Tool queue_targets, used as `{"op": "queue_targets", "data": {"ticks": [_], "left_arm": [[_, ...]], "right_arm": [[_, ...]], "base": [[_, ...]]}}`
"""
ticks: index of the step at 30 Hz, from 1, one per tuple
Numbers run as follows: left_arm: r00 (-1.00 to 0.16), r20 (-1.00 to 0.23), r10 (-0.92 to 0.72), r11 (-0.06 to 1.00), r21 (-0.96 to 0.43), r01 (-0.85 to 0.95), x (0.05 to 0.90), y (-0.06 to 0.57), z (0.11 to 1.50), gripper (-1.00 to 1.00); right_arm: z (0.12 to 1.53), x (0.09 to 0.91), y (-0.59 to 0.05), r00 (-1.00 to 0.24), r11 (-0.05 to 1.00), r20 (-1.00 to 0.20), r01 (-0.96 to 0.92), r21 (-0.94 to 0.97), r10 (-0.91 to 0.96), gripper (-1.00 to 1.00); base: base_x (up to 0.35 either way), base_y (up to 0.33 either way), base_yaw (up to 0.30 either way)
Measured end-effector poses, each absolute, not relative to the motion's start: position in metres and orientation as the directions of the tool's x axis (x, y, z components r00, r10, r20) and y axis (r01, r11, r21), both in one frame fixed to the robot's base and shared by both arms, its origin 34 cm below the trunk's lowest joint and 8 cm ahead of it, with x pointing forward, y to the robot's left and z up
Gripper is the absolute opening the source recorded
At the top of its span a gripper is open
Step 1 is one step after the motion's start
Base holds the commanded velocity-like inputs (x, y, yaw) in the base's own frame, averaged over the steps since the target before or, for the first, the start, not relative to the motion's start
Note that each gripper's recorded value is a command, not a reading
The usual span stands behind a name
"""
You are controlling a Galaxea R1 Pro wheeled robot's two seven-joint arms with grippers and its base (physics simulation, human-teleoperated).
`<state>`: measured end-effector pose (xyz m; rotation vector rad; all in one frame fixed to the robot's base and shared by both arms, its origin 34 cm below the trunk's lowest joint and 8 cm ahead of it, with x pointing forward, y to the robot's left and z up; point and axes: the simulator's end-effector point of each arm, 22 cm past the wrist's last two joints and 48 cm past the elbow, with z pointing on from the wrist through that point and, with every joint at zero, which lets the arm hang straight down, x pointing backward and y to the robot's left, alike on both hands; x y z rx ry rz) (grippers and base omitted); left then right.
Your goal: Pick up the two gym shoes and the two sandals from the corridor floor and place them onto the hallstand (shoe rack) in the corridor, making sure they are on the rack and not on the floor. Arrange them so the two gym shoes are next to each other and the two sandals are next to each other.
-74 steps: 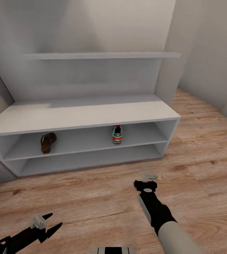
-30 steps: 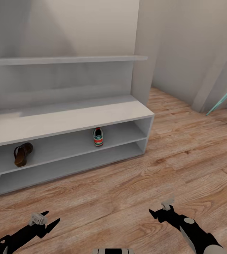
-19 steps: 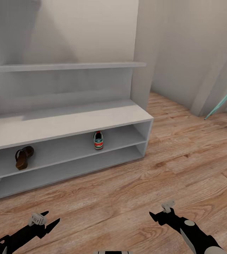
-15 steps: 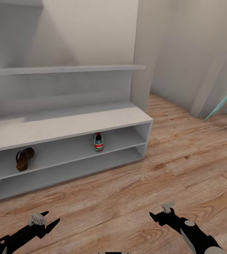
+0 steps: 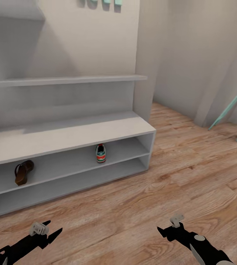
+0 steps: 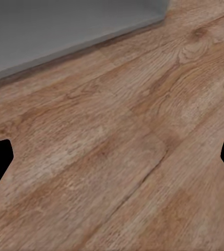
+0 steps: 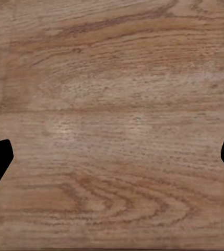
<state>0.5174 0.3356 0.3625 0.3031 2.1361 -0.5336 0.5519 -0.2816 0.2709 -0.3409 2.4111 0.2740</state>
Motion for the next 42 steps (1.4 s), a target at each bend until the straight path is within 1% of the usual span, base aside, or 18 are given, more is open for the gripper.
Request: {"op": "queue_targets", "data": {"ticks": [7,8,13,19,27,36,37,42], "left_arm": [[-0.569,-0.822,0.021,0.880,-0.256,0.401,0.523,0.335,0.381,1.00],[-0.569,-0.822,0.020,0.880,-0.255,0.401,0.524,0.335,0.383,1.00],[-0.564,-0.825,0.013,0.895,-0.242,0.375,0.529,0.337,0.393,1.00],[-0.559,-0.829,0.007,0.913,-0.222,0.341,0.538,0.339,0.405,1.00],[-0.551,-0.834,-0.010,0.940,-0.197,0.280,0.549,0.339,0.419,1.00],[-0.538,-0.843,-0.017,0.986,-0.102,0.129,0.537,0.370,0.415,1.00],[-0.548,-0.836,-0.028,0.996,-0.073,0.060,0.528,0.380,0.404,1.00],[-0.562,-0.826,-0.054,0.999,-0.049,-0.024,0.518,0.383,0.399,1.00]], "right_arm": [[0.281,0.541,-0.289,-0.738,0.947,-0.652,-0.307,0.098,-0.172,1.00],[0.285,0.541,-0.289,-0.701,0.942,-0.690,-0.324,0.084,-0.179,1.00],[0.295,0.533,-0.298,-0.669,0.946,-0.720,-0.320,0.054,-0.185,1.00],[0.307,0.532,-0.313,-0.653,0.962,-0.735,-0.273,0.004,-0.182,1.00],[0.329,0.534,-0.334,-0.615,0.984,-0.771,-0.158,-0.085,-0.166,1.00],[0.344,0.520,-0.318,-0.599,0.991,-0.793,-0.015,-0.131,-0.114,1.00],[0.348,0.515,-0.313,-0.581,0.989,-0.807,0.026,-0.144,-0.102,1.00],[0.369,0.513,-0.315,-0.532,0.985,-0.842,0.081,-0.154,-0.088,1.00]], "base": [[0.000,0.000,-0.150],[0.000,0.000,-0.154],[0.000,0.000,-0.155],[0.000,0.000,-0.156],[0.000,0.000,-0.156],[0.000,0.000,-0.156],[0.000,0.000,-0.156],[0.000,0.000,-0.158]]}}
